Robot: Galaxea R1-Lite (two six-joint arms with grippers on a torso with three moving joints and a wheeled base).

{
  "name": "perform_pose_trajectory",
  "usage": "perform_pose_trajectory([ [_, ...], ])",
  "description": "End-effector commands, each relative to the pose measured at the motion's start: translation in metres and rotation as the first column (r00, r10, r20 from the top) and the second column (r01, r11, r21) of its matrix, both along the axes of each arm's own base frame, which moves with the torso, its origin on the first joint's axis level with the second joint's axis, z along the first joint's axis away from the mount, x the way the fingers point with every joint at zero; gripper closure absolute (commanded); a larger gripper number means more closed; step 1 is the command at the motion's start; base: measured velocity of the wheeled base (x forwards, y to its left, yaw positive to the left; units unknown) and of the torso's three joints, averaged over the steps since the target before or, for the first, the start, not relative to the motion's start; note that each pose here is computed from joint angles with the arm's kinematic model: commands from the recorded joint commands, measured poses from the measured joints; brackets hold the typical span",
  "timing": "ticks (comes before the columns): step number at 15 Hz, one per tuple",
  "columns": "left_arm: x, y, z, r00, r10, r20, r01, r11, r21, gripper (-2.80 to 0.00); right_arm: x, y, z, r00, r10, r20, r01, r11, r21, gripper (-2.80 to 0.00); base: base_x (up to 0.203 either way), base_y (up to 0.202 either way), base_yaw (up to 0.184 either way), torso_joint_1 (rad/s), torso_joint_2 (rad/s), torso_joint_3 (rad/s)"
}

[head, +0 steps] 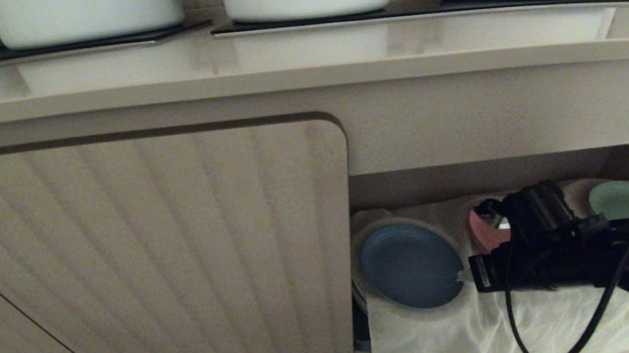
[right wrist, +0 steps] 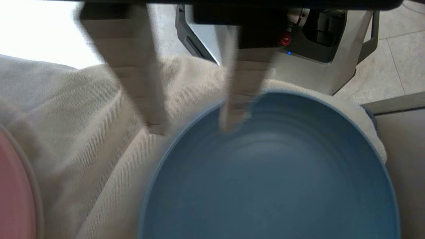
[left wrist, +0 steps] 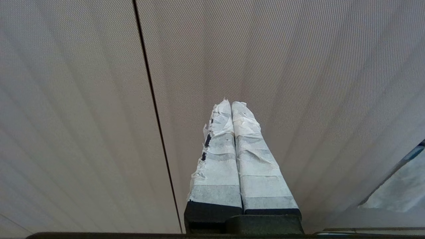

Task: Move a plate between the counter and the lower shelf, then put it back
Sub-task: Pick up the plate in the cupboard

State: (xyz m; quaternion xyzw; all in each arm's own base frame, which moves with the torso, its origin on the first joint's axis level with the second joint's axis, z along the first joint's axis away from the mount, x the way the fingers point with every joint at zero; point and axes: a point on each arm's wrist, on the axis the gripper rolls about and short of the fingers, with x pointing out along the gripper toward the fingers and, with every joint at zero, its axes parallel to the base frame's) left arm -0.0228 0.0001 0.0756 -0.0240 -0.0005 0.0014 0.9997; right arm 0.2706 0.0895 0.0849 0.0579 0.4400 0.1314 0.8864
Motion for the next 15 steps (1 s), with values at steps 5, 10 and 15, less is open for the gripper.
perform_pose_trajectory([
  [5,0.0,0.0,0.0,1.0,0.0,0.001,0.0,1.0,-0.001,0.0,0.007,0.002,-0.004,1.0,-0.028,-0.006,0.028,0.999,0.021,-2.8,0.0,0.0,0.0,0.0,0.0,0.0],
  [10,0.0,0.0,0.0,1.0,0.0,0.001,0.0,1.0,-0.001,0.0,0.015,0.009,-0.003,0.999,-0.045,-0.006,0.046,0.998,0.048,-2.8,0.0,0.0,0.0,0.0,0.0,0.0],
  [15,0.0,0.0,0.0,1.0,0.0,0.001,0.0,1.0,-0.001,0.0,0.014,0.011,-0.004,0.999,-0.036,-0.01,0.037,0.998,0.045,-2.8,0.0,0.0,0.0,0.0,0.0,0.0],
])
